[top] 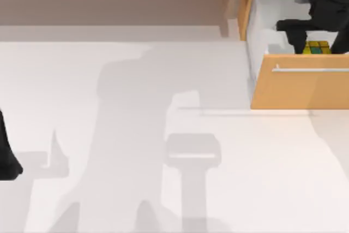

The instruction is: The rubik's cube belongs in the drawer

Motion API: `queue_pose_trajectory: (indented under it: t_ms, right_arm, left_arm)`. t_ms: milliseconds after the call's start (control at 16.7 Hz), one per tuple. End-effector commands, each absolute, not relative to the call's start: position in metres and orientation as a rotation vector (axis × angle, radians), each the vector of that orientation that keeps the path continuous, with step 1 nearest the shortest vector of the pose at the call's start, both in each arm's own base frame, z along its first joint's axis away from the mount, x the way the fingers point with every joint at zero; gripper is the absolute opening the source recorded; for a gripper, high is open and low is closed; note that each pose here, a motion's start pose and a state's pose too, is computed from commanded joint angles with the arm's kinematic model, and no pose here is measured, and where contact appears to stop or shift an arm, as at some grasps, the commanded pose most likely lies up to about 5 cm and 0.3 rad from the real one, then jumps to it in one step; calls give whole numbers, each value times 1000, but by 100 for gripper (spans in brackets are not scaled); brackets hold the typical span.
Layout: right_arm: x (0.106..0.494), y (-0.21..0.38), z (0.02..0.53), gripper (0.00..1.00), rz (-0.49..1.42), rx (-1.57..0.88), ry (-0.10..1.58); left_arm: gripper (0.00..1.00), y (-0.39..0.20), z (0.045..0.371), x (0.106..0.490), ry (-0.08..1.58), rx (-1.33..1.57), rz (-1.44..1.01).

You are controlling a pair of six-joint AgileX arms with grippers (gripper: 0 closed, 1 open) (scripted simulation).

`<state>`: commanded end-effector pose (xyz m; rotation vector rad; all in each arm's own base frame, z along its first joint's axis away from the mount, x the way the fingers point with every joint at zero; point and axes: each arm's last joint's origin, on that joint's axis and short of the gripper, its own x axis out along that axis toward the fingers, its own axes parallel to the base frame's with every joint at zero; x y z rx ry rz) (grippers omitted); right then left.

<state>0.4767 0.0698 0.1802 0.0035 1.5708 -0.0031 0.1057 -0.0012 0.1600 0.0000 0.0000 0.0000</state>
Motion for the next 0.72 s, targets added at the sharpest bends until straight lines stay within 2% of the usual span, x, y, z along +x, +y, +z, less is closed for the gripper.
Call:
queue_pose_trajectory:
  t_ms: [180, 720]
  right_arm:
    - [477, 70, 180, 0, -3, 3, 1571]
    - [477, 70, 180, 68, -3, 3, 1571]
  left_arm:
    - [100, -1, 160, 106, 0, 0, 0]
    - [100, -1, 160, 106, 0, 0, 0]
